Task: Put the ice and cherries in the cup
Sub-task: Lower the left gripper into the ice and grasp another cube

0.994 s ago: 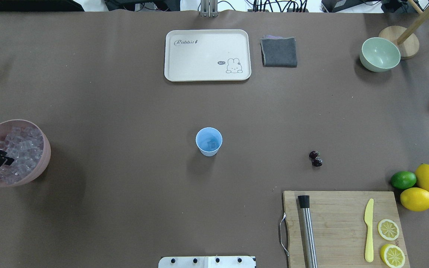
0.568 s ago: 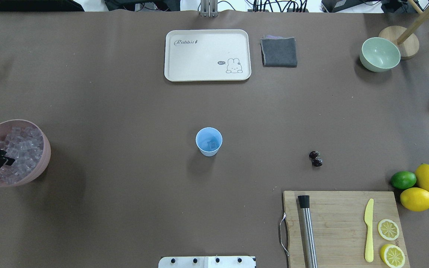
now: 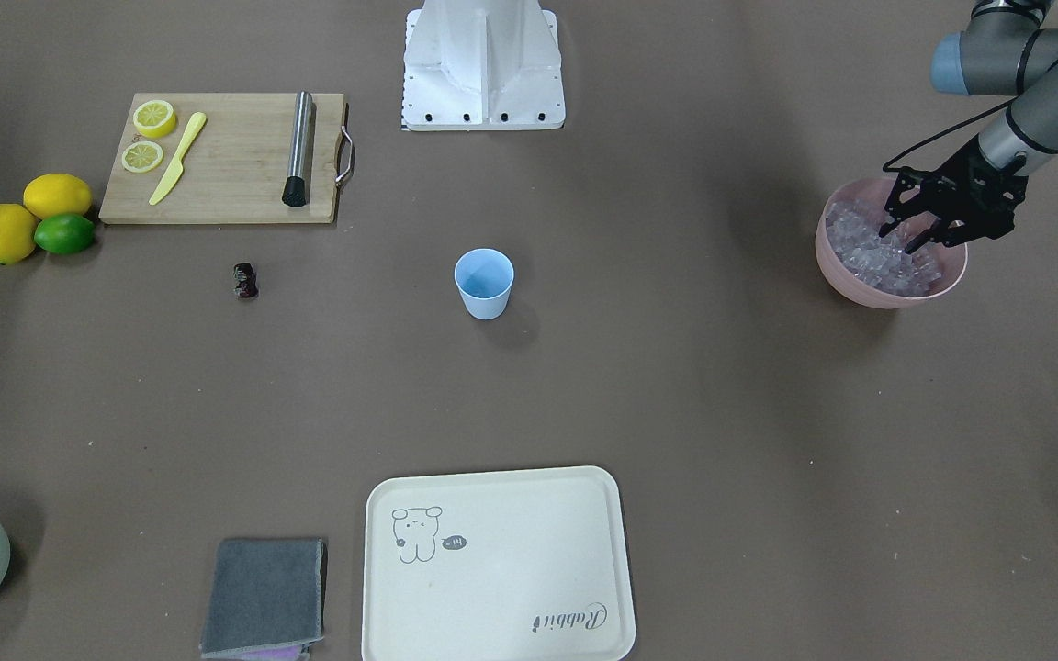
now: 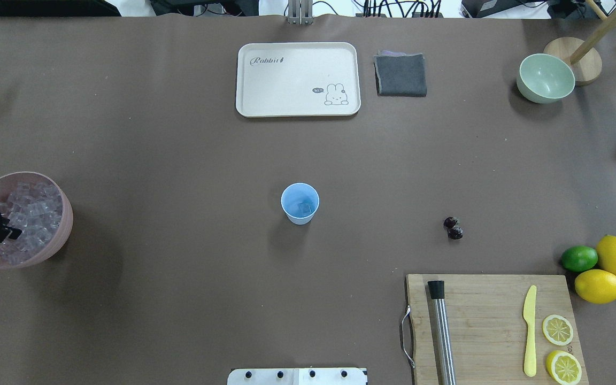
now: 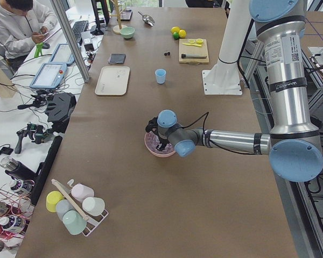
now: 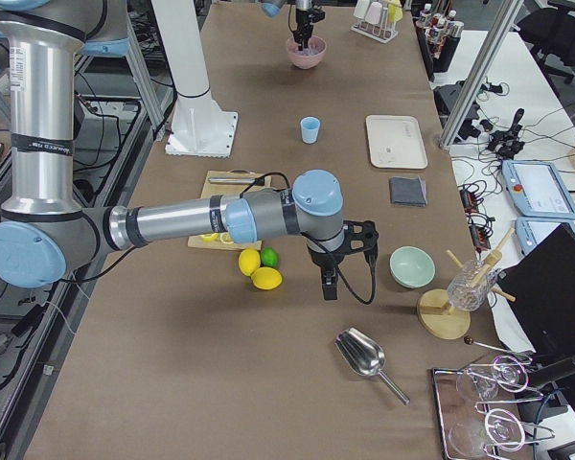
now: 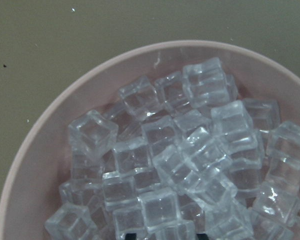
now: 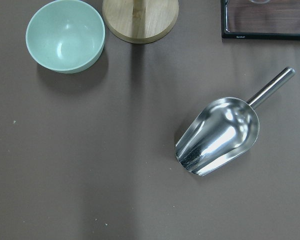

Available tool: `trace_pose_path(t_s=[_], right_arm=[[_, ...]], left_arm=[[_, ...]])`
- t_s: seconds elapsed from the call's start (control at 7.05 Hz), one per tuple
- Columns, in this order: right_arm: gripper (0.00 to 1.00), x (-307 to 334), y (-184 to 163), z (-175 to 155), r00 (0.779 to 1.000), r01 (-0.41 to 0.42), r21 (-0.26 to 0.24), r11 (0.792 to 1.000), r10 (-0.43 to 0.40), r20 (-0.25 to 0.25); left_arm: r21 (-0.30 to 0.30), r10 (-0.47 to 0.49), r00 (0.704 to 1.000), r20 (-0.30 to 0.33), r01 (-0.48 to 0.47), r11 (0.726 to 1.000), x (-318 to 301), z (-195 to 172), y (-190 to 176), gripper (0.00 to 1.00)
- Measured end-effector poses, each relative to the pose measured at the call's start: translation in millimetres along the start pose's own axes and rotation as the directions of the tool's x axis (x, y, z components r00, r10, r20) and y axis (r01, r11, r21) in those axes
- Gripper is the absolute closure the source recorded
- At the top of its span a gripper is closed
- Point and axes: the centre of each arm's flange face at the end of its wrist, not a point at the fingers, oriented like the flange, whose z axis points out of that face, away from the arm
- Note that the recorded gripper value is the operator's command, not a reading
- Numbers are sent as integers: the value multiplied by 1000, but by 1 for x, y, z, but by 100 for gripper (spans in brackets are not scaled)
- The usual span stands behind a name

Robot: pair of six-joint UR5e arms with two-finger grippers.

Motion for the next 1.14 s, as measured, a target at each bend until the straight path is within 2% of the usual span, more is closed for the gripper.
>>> trace_pose_path(t_s=[0.43, 0.57, 1.14], right_arm=[[0, 1, 1, 0, 1000, -1, -1, 1000, 1, -1], [0, 1, 1, 1, 1000, 0, -1, 1000, 0, -1], [0, 0, 1, 1, 1000, -1, -2, 1000, 1, 0]], left_arm=[[-7, -2, 1000, -2, 2, 1000, 1, 3, 1, 51], [-8, -3, 1000, -2, 3, 1000, 0, 4, 1, 58], [-8, 2, 1000, -11, -2, 1000, 2, 5, -1, 97]])
